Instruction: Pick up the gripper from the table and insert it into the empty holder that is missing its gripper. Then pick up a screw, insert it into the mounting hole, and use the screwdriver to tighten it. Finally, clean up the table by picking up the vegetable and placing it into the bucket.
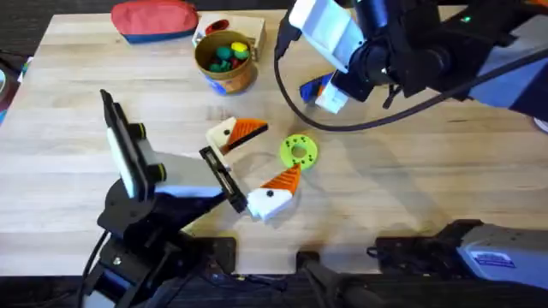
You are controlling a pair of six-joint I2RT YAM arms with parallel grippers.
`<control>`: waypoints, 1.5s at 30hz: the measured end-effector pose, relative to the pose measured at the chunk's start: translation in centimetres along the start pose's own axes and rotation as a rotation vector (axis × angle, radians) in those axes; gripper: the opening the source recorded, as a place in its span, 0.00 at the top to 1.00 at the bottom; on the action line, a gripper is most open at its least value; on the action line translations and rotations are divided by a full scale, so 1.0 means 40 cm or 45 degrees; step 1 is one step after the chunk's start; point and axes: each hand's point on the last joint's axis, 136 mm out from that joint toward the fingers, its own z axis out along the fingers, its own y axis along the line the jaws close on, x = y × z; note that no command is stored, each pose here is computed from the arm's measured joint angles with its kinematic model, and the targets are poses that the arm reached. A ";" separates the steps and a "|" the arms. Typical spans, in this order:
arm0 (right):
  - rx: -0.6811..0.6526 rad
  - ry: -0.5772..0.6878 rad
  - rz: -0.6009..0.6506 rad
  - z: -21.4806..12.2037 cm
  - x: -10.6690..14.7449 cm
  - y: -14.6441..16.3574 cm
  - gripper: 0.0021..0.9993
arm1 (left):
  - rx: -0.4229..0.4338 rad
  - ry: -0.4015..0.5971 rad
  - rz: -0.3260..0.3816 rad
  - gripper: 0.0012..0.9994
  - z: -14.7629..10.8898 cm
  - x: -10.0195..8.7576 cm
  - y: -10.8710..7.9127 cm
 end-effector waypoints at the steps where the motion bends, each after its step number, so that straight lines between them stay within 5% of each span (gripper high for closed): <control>1: 0.002 -0.004 0.014 -0.004 -0.002 -0.002 0.01 | -0.040 0.031 -0.032 0.01 -0.003 0.007 0.011; 5: 0.006 -0.012 0.054 -0.010 -0.003 -0.005 0.01 | -0.226 0.165 -0.134 0.01 -0.044 -0.001 0.046; 11: 0.003 -0.013 0.072 -0.010 -0.004 -0.004 0.01 | -0.568 0.265 -0.245 0.01 -0.137 -0.113 0.098; 17: 0.003 -0.014 0.077 -0.010 -0.004 -0.004 0.01 | -0.912 0.597 -0.322 0.01 -0.190 -0.121 0.181; 24: 0.002 -0.014 0.137 -0.010 -0.004 -0.004 0.01 | -1.039 0.803 -0.315 0.01 -0.131 -0.144 0.258; 30: 0.002 -0.015 0.160 -0.010 -0.005 -0.004 0.01 | -1.192 0.932 -0.337 0.01 -0.156 -0.101 0.330; 37: 0.002 -0.015 0.166 -0.010 -0.005 -0.004 0.01 | -1.607 1.045 -0.664 0.01 -0.332 -0.018 0.496; 45: 0.002 -0.015 0.166 -0.010 -0.005 -0.004 0.01 | -1.855 0.896 -1.043 0.01 -0.521 0.052 0.643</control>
